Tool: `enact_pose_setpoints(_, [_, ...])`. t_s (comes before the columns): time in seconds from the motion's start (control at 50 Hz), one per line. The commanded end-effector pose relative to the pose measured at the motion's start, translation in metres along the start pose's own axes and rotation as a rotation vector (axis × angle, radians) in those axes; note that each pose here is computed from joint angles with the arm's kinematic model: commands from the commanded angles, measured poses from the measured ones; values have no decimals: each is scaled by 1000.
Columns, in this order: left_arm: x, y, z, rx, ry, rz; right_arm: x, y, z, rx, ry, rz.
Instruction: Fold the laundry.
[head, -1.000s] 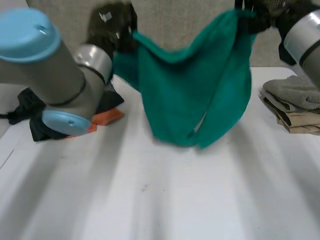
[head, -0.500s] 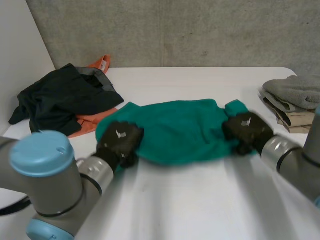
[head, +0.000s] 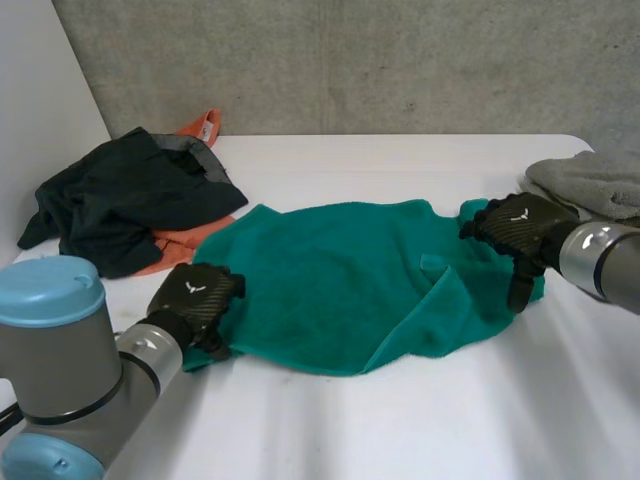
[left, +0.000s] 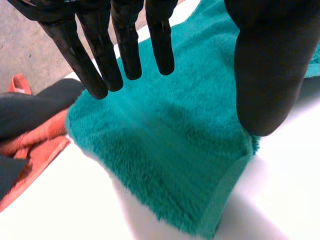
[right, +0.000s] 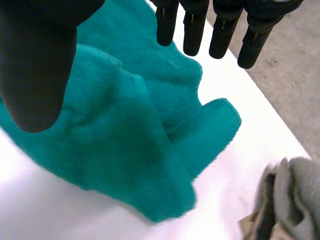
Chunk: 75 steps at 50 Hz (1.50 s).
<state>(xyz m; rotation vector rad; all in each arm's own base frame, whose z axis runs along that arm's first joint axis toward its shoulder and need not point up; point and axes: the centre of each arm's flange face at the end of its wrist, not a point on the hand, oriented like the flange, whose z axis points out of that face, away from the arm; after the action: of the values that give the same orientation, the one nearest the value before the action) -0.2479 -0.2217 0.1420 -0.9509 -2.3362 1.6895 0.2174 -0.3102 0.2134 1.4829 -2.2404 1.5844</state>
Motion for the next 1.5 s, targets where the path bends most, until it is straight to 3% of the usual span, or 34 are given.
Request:
enact_pose_setpoints(0.02, [-5,5,2,-15,-6,-14,-1,-6,26,52,-71,-156])
enact_pose_setpoints(0.18, [-4,9,12,-33,-2,-20,-27,-11,40,149,-201,-189])
enact_pose_setpoints(0.48, [-7,15,29,-53,-30,72,-43,1,51,73,-241,-235])
enact_pose_setpoints(0.6, [-17,0,21,-20,-92,86,-22,-3,16,-22,-200,-169])
enact_pose_setpoints(0.7, [-17,-19,1,23,-71,102,-18,-2,-23,-135,-202,-162])
enact_pose_setpoints(0.8, [-12,-23,-13,-24,0,164,-31,12,-56,-338,-312,-230])
enact_pose_setpoints(0.88, [-11,-15,-9,-107,32,224,-35,17,-61,-409,-370,-280])
enact_pose_setpoints(1.0, [-25,0,13,-181,10,215,-26,12,-29,-323,-216,-162])
enact_pose_setpoints(1.12, [-30,7,11,-187,18,113,-19,10,-5,-256,-96,-10])
enact_pose_setpoints(1.26, [-20,9,2,-176,83,26,-17,13,7,-231,-42,42])
enact_pose_setpoints(1.5, [-15,17,12,-182,94,30,-7,16,14,-208,28,104])
